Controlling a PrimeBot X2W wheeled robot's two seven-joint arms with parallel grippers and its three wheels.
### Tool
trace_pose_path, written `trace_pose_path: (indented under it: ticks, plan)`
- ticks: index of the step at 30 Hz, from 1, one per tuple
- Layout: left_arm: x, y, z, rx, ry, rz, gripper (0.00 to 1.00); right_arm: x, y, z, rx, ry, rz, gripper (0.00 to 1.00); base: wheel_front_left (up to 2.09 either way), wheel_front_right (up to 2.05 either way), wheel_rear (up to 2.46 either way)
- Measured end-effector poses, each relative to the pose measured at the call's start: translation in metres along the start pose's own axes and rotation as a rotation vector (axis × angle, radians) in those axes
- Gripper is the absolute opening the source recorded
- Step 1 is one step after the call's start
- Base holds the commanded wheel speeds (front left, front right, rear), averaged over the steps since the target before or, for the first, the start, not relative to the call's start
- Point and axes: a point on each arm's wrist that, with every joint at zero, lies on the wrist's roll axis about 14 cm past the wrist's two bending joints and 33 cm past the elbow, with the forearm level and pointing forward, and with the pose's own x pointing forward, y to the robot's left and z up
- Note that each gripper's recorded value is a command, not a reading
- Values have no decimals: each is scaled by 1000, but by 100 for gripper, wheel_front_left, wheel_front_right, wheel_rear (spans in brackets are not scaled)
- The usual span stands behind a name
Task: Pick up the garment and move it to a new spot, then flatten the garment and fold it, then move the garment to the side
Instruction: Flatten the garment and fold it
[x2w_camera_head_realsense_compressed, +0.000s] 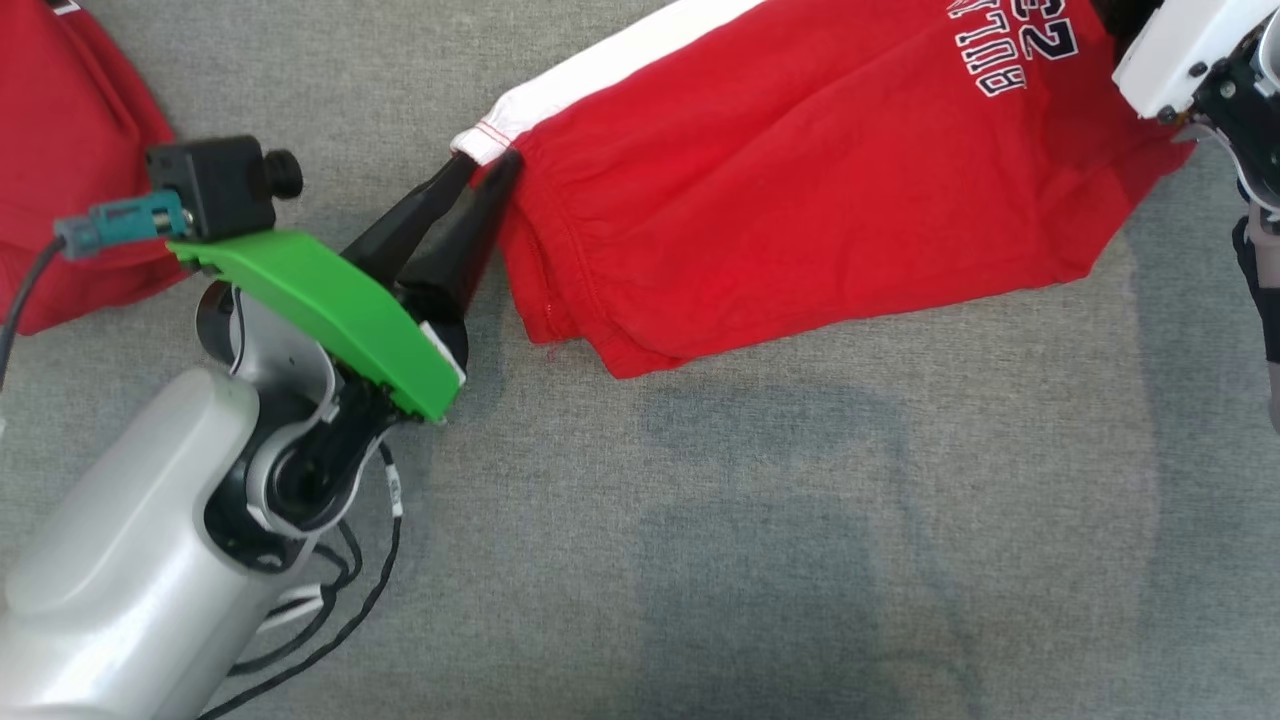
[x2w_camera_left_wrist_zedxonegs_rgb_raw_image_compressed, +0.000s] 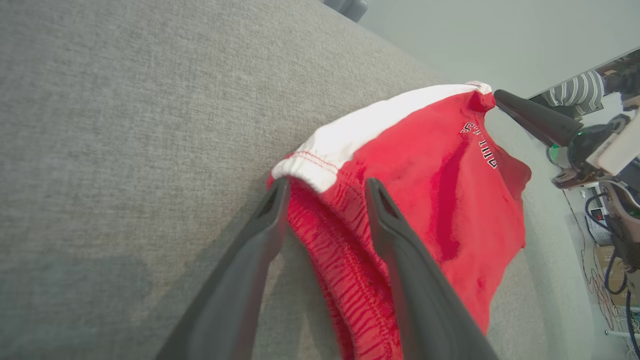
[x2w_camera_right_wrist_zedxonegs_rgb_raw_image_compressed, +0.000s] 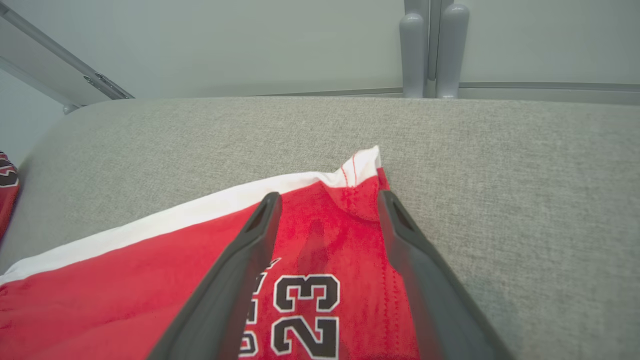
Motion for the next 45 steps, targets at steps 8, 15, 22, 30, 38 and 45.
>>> trace_pose_path:
  ticks: [8,15,22,30,38,45]
  plan:
    - [-36,-14,23,280,-120,20,100,-42,-2,-5,-73,93,-15,100,0,0,0]
    - [-70,-19,38,384,-286,65,100,-67,-5,-18,-127,171,-62,100,0,0,0]
    - [-87,-3,40,412,-378,129,100,-62,-28,-28,-225,228,-147,100,0,0,0]
    - [-99,26,24,390,-372,222,100,-29,-26,-59,-119,308,-130,100,0,0,0]
    - [-116,42,25,370,-396,289,100,-20,11,-72,10,389,-23,100,0,0,0]
    - [-126,44,20,347,-404,307,100,-34,28,-72,88,394,27,0,0,0,0]
